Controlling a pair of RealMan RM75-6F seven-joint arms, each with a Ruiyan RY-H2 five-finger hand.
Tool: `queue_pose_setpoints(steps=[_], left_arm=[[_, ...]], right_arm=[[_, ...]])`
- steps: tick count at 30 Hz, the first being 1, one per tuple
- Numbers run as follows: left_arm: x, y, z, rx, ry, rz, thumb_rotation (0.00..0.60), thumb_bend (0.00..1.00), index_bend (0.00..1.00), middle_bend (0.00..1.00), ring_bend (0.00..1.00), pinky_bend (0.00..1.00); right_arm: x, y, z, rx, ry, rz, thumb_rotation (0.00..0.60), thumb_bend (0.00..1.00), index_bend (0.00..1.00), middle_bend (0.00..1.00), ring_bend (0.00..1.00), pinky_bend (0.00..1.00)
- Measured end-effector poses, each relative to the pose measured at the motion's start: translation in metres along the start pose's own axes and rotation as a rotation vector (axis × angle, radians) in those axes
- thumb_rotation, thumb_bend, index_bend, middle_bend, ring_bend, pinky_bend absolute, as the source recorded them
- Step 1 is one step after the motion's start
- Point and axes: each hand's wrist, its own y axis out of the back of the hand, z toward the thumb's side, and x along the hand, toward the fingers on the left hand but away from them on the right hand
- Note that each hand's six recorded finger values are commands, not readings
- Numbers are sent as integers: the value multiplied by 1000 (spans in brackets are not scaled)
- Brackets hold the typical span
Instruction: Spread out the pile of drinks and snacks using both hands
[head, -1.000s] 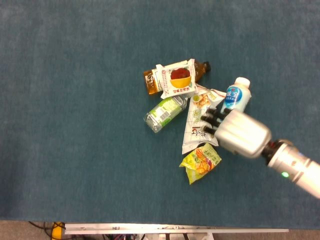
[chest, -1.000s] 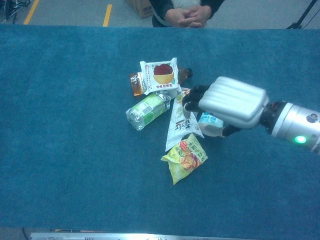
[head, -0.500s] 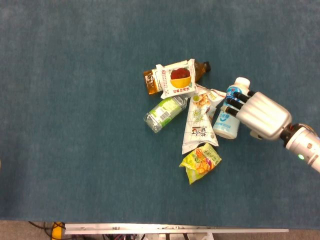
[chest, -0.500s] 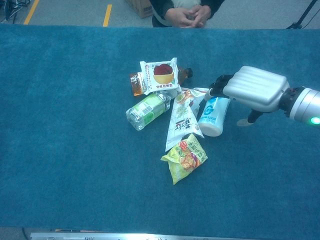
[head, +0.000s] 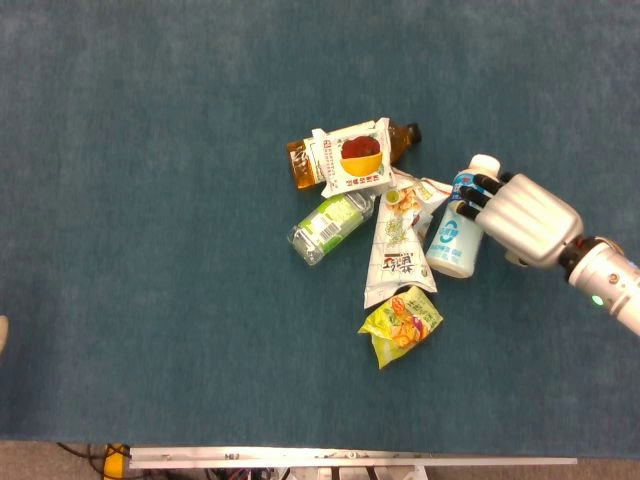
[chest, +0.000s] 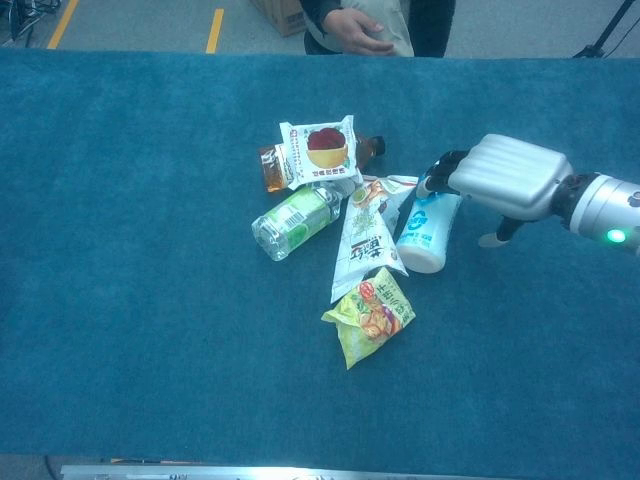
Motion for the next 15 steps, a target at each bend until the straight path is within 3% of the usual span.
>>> queue_pose_setpoints(steps=[15], left_arm=[[0,-2,-4,-6,6,-2,600,351,146,188,135,150]], right_arm=[[-14,-6,9,30,19,25,600,0,251,270,230,469]])
